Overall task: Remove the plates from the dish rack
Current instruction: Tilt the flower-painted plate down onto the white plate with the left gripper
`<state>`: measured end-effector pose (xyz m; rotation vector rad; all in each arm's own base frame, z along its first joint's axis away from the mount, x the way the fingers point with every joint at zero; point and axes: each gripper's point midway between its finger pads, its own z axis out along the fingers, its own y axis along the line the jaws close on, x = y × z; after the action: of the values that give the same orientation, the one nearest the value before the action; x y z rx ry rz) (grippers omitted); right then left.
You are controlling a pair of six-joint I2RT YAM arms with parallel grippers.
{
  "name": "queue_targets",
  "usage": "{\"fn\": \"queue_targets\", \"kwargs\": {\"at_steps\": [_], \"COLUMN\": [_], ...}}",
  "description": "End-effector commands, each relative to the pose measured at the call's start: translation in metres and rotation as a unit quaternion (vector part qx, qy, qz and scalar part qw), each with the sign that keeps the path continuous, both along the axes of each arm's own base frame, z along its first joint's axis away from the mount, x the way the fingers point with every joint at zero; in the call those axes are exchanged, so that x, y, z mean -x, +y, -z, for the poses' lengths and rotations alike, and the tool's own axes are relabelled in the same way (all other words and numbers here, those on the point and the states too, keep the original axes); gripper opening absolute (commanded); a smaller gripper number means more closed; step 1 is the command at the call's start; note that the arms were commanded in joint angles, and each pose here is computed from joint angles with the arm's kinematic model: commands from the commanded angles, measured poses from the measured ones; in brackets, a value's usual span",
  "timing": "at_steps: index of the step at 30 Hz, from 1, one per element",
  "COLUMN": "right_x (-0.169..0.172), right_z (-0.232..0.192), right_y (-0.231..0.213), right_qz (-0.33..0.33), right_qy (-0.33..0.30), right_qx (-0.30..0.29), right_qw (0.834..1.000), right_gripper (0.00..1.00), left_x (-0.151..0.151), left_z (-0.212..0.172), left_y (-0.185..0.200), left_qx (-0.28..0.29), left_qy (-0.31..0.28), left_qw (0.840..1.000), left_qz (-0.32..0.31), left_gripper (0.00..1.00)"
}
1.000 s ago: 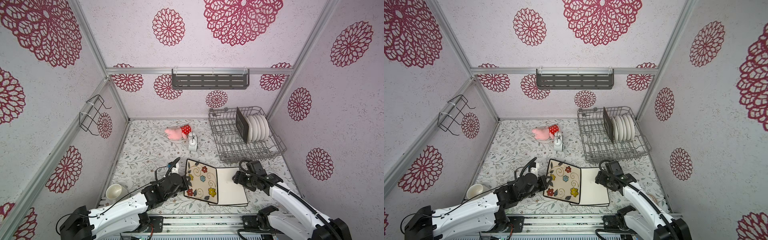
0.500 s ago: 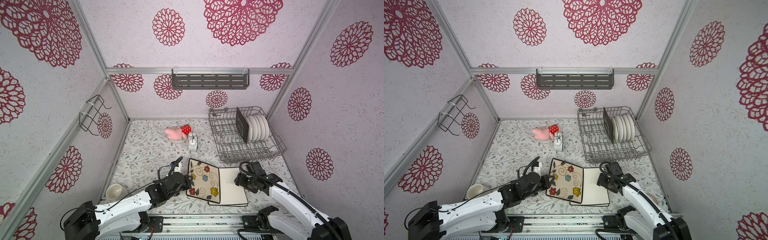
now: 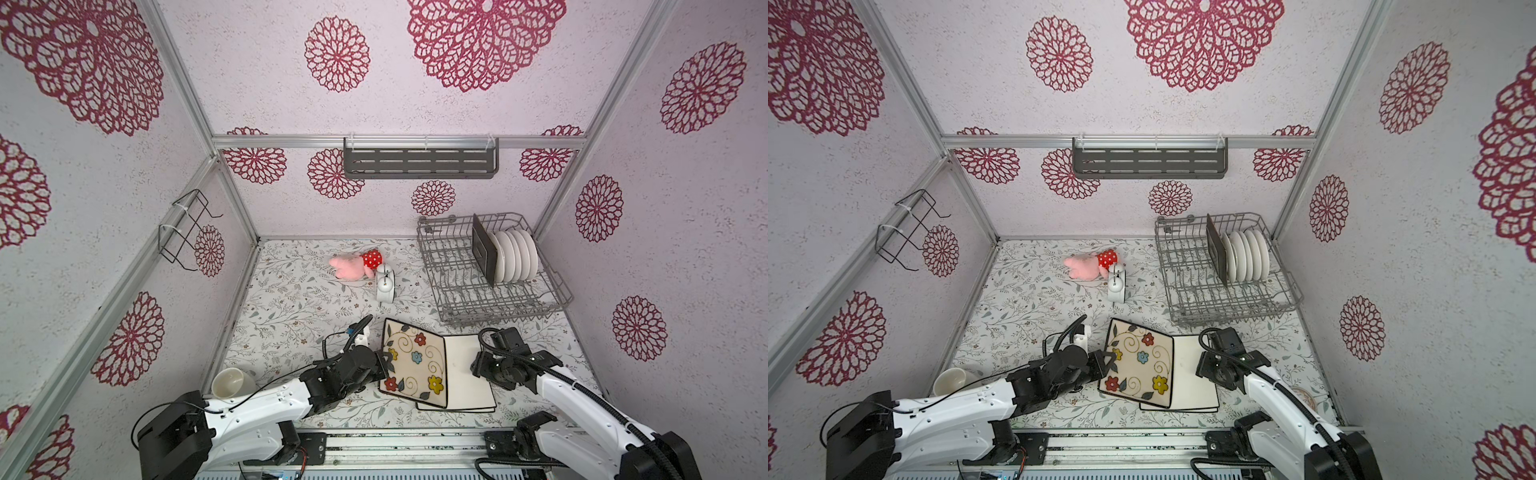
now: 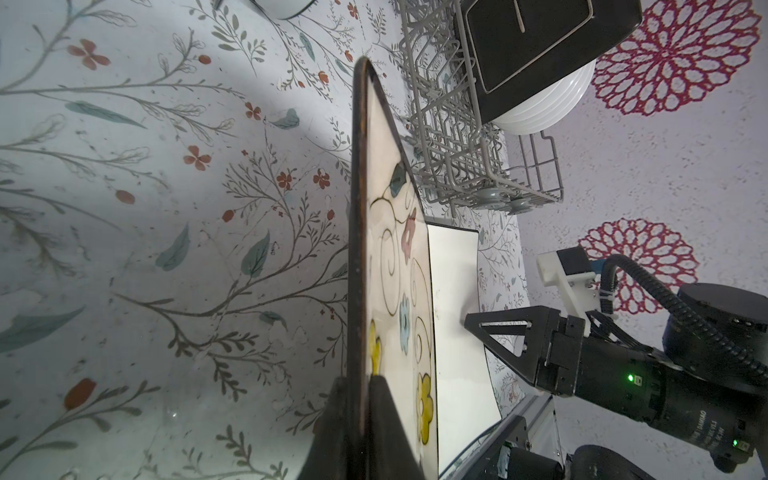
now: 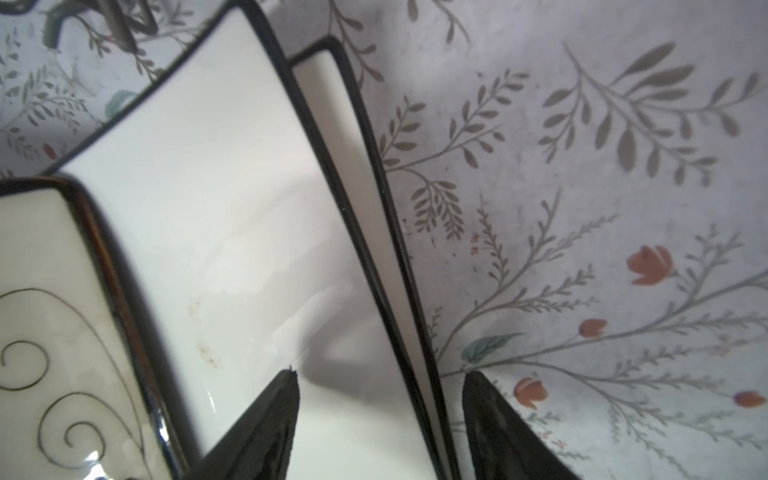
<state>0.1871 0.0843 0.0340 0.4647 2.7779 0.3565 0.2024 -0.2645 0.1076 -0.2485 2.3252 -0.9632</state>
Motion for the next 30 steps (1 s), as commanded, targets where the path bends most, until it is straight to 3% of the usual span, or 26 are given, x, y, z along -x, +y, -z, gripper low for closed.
{"fn": "queue_targets", "kwargs": {"at_steps": [1, 13, 30], "right_x": [-0.003, -0.002, -0.002], "right_z": [-0.005, -0.006, -0.005], "right_y": [0.001, 0.001, 0.000], "right_qz": [0.002, -0.003, -0.003], "right_qy": [-0.011, -0.014, -0.015], "right_qx": [-0.003, -0.003, -0.001], "right_qw": [1.000, 1.000, 1.000], "right_gripper": [0.69, 0.71, 0.72], "left_x": [0.003, 0.005, 0.006], "left_z": [0.007, 0.013, 0.024], "left_y": [0.000, -0.006, -0.015], "left_qx": [-0.034, -0.045, -0.053], "left_qy": [-0.007, -0.001, 0.013], "left_qw": [0.999, 0.999, 0.998], "left_qz": [0.012, 0.017, 0.027], "left_gripper": [0.12, 0.24, 0.30]}}
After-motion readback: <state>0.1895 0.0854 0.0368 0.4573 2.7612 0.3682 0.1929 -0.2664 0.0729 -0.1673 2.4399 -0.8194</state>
